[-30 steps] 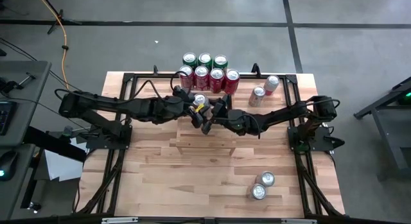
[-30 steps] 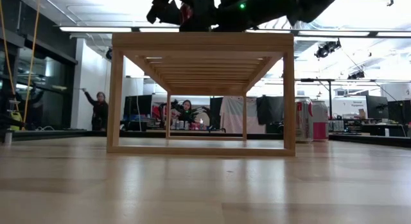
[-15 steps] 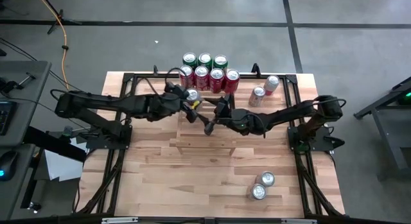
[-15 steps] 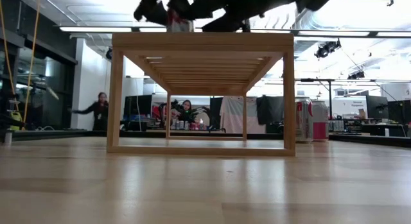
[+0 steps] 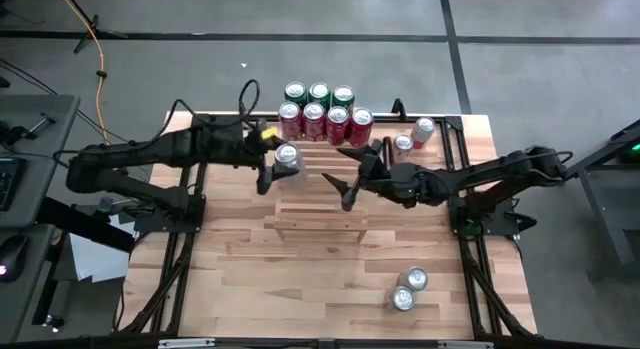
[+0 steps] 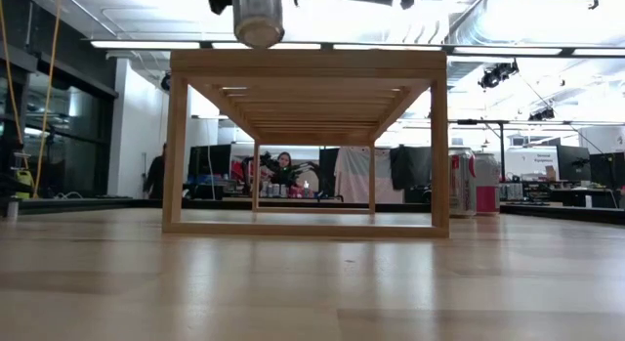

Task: Place canned beverage on shelf
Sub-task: Put the bottom left silver soda can on the shelf, then put the top silver soda can on the shelf aligned with the other silver soda can

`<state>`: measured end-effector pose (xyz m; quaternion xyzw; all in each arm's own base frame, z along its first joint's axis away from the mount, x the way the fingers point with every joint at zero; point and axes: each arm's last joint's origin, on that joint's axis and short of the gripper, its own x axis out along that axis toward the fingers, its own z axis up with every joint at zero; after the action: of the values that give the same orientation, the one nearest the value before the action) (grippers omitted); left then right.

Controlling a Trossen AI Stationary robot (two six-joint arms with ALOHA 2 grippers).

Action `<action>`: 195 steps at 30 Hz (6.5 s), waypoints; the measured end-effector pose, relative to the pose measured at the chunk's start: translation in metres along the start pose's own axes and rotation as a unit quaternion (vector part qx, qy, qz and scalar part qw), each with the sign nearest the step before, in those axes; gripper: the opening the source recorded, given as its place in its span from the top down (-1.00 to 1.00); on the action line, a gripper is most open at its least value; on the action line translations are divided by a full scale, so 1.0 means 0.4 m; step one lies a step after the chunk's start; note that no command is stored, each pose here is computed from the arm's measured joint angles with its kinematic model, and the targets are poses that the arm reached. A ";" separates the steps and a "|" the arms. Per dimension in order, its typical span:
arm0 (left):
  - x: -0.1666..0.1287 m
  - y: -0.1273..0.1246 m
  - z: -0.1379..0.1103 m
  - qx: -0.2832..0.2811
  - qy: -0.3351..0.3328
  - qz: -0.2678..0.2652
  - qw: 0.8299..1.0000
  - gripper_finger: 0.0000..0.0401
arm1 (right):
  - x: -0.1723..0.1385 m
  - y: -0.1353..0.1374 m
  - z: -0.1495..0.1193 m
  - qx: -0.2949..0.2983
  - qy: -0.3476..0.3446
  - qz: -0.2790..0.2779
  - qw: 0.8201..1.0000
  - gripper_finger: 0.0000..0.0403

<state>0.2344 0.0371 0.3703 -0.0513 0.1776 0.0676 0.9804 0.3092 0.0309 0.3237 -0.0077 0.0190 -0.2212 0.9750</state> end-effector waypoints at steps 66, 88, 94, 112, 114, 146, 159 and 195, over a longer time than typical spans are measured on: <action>0.033 0.158 -0.042 0.094 0.005 0.101 0.990 -0.86 | -0.031 0.023 0.011 -0.010 -0.001 0.024 1.000 -0.69; -0.006 0.040 0.081 -0.030 -0.097 -0.007 0.995 -0.86 | -0.122 -0.079 0.077 0.121 0.023 -0.019 0.992 -0.69; -0.020 -0.005 0.044 -0.068 -0.147 0.019 0.987 -0.86 | -0.187 -0.154 0.072 0.150 0.089 -0.067 0.982 -0.69; -0.126 -0.037 -0.005 -0.153 -0.232 0.095 0.956 -0.86 | -0.190 -0.405 -0.184 0.300 0.293 -0.389 0.820 -0.69; -0.126 -0.037 -0.005 -0.153 -0.232 0.096 0.956 -0.86 | -0.173 -0.431 -0.205 0.319 0.279 -0.396 0.814 -0.69; -0.127 -0.034 -0.005 -0.138 -0.233 0.117 0.956 -0.86 | -0.077 -0.477 -0.330 0.294 0.350 -0.424 0.782 -0.44; -0.132 -0.033 -0.004 -0.146 -0.237 0.118 0.953 -0.86 | -0.281 -0.353 -0.082 0.176 0.344 -0.158 0.909 -0.43; 0.135 -0.190 0.064 0.009 -0.049 -0.126 0.991 -0.86 | 0.010 0.053 0.334 -0.100 0.203 0.284 0.932 -0.43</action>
<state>0.3045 -0.0283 0.3808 -0.0609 0.1218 -0.0561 0.9891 0.3273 0.0491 0.4566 -0.0542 0.2402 0.0711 0.9666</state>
